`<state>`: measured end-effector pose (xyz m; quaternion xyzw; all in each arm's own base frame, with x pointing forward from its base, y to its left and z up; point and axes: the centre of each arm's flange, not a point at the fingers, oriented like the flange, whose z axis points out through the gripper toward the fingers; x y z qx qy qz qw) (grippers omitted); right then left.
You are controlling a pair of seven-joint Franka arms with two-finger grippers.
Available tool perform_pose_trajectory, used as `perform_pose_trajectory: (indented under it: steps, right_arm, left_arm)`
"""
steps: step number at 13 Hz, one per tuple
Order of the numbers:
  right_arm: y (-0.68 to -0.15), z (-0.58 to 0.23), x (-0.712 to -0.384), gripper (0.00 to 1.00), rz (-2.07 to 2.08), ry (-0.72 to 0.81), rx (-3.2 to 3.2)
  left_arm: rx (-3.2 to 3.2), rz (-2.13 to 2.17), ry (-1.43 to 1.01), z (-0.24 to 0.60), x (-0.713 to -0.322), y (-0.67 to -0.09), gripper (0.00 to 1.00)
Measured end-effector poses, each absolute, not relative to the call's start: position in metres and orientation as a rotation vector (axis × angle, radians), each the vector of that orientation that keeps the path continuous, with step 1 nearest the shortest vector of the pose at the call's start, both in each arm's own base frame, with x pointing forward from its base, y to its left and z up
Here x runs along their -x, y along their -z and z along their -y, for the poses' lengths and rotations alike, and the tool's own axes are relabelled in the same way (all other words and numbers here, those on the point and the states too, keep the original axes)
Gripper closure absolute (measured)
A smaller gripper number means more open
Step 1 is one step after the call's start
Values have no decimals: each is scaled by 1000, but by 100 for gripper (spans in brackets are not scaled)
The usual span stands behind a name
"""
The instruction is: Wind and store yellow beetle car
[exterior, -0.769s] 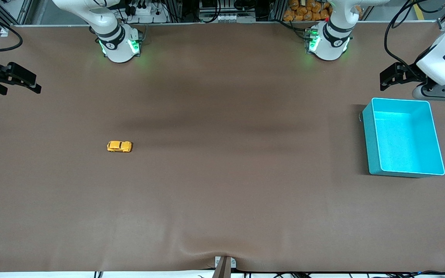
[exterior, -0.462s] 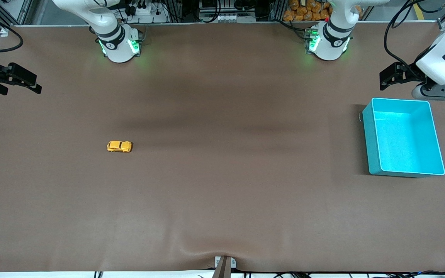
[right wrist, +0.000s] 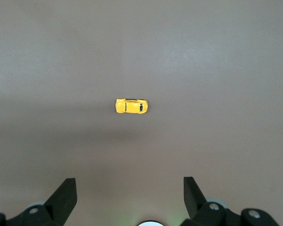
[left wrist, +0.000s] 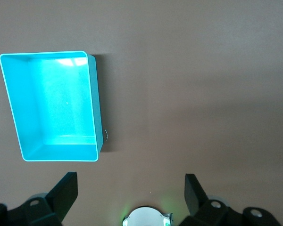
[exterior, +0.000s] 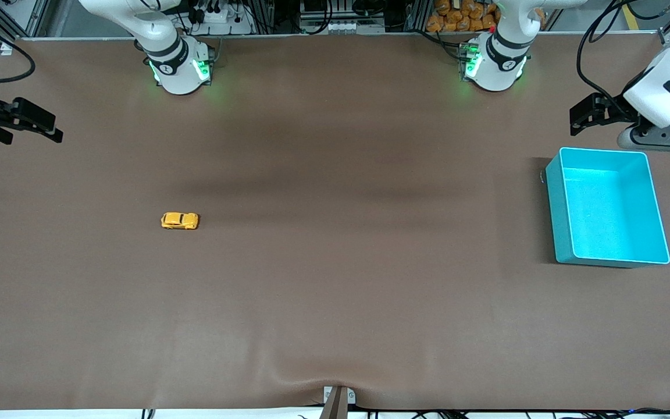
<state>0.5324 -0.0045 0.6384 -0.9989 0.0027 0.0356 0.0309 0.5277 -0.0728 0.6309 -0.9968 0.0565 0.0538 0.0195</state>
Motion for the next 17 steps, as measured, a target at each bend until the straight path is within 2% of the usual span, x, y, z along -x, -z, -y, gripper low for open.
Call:
perform_pose_trajectory:
  steps: [5, 10, 13, 15, 17]
  right_arm:
    - [-545, -13, -548, 0, 269, -104, 3065]
    - [-435, -16, -549, 0, 874, -12, 2964]
    - [-371, -16, -540, 0, 1230, -53, 2830]
    - [-347, -23, -537, 0, 1433, -102, 2716]
    - [-331, -35, -536, 6, 1604, -96, 2617]
  left_arm:
    - [3098, -178, -171, 74, -527, -631, 0]
    - [3099, -177, -175, 74, -528, -630, 0]
    - [3099, -178, -176, 74, -528, -630, 0]
    - [3100, -179, -176, 75, -527, -630, 0]
    - [3100, -181, -175, 75, -527, -630, 0]
